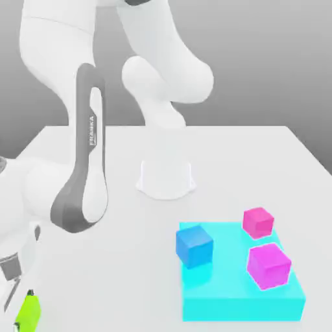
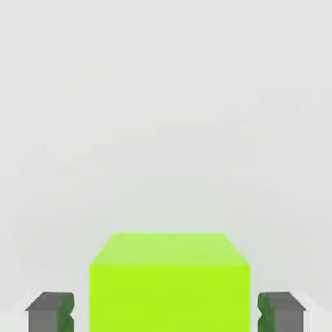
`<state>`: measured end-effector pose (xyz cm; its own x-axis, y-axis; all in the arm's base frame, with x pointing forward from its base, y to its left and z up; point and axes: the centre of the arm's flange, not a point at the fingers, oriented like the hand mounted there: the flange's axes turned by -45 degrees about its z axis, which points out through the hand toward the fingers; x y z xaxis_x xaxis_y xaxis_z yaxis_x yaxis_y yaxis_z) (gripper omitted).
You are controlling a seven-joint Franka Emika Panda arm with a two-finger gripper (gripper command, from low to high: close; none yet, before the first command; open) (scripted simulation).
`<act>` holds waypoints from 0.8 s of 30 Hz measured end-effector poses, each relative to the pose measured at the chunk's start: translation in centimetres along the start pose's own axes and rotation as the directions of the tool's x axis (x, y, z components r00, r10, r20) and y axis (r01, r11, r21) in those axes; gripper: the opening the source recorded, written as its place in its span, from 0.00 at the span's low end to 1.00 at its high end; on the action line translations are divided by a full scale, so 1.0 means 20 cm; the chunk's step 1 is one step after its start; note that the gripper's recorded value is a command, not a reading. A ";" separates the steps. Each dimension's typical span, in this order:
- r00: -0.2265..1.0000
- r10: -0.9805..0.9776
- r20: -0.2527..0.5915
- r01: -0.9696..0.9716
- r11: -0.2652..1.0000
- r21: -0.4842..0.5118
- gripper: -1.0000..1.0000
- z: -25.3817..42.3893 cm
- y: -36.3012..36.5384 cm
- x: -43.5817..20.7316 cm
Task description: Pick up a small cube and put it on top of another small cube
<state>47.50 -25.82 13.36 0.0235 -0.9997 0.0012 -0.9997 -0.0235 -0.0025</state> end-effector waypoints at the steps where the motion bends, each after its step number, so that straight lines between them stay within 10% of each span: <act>1: 1.000 0.000 0.000 0.000 1.000 0.001 0.00 0.00 0.00 0.00; 8: 1.000 -0.024 0.000 0.024 1.000 -0.002 0.00 -0.29 -0.01 -0.06; 24: 0.823 -0.568 -0.001 0.568 0.823 -0.016 0.00 -0.81 0.25 -1.31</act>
<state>41.92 0.18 29.58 0.5874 -0.8093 0.0033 -0.8092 -0.5873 0.0149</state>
